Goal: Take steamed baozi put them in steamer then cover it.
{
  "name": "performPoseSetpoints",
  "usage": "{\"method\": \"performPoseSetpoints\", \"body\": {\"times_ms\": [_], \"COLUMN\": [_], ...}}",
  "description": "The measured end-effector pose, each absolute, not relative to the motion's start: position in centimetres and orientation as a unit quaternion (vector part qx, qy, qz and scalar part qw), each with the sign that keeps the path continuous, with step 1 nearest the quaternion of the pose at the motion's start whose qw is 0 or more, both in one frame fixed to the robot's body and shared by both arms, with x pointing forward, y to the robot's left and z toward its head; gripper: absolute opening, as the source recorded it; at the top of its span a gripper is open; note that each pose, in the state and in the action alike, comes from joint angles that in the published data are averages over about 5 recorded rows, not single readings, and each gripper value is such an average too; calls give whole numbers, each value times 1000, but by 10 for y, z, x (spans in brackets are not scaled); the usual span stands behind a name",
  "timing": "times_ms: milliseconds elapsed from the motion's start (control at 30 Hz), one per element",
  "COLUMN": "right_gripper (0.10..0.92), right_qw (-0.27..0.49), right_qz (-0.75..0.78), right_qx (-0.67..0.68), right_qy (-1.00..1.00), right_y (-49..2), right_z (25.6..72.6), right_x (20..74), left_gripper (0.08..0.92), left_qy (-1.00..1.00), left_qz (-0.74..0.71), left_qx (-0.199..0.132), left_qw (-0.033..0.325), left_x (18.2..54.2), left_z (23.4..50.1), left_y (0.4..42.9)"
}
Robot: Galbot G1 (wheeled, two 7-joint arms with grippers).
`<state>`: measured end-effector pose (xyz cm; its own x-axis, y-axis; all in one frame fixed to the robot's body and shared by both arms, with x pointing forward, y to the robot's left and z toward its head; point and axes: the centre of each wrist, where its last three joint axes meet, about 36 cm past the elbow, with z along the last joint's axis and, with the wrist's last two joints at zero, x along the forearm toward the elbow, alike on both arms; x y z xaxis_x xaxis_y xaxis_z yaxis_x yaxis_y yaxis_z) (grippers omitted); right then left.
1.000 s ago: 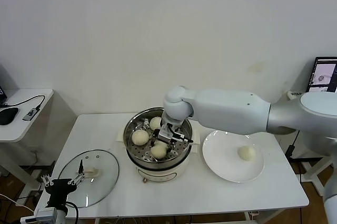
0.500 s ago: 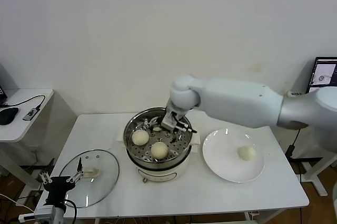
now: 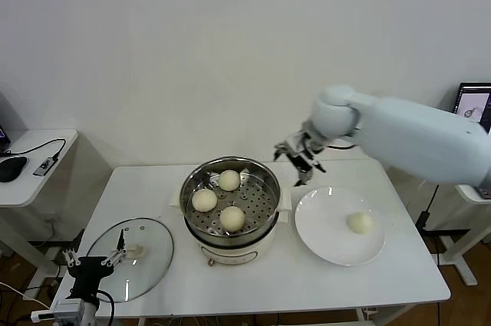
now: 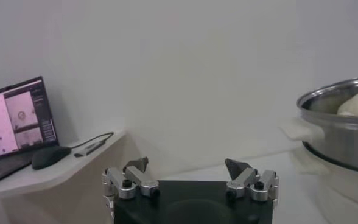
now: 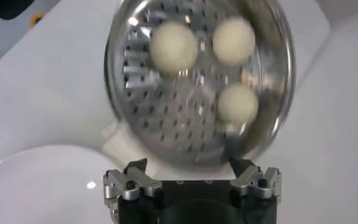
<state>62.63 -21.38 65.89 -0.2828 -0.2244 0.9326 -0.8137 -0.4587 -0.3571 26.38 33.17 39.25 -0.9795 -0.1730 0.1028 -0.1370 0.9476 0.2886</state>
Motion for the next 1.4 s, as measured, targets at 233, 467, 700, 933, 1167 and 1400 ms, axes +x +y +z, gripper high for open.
{"method": "performPoseSetpoints", "body": {"times_ms": [233,467,700,933,1167,1400], "right_gripper": [823,823,823,823,823,823], "right_qw": [294,345,381,403,410,411], "right_qz": [613,586,572,565,563,564], "right_qx": [518,494,474,461,453,447], "right_qy": [-520,-542,-550,-553,-557,-560], "right_y": [-299,-356,-387,-400,-401,-395], "right_z": [624,578,539,505,481,466], "right_x": [617,602,591,590,596,606], "left_gripper": [823,823,823,823,823,823], "left_qy": [-985,-985,-985,-985,-984,-984], "left_qz": [-138,-138,-137,-140,-142,-143], "left_qx": [73,72,74,77,78,80], "left_qw": [67,72,72,73,76,75], "left_x": [261,256,253,252,254,257], "left_z": [392,390,390,390,388,387], "left_y": [327,324,322,324,325,327]}}
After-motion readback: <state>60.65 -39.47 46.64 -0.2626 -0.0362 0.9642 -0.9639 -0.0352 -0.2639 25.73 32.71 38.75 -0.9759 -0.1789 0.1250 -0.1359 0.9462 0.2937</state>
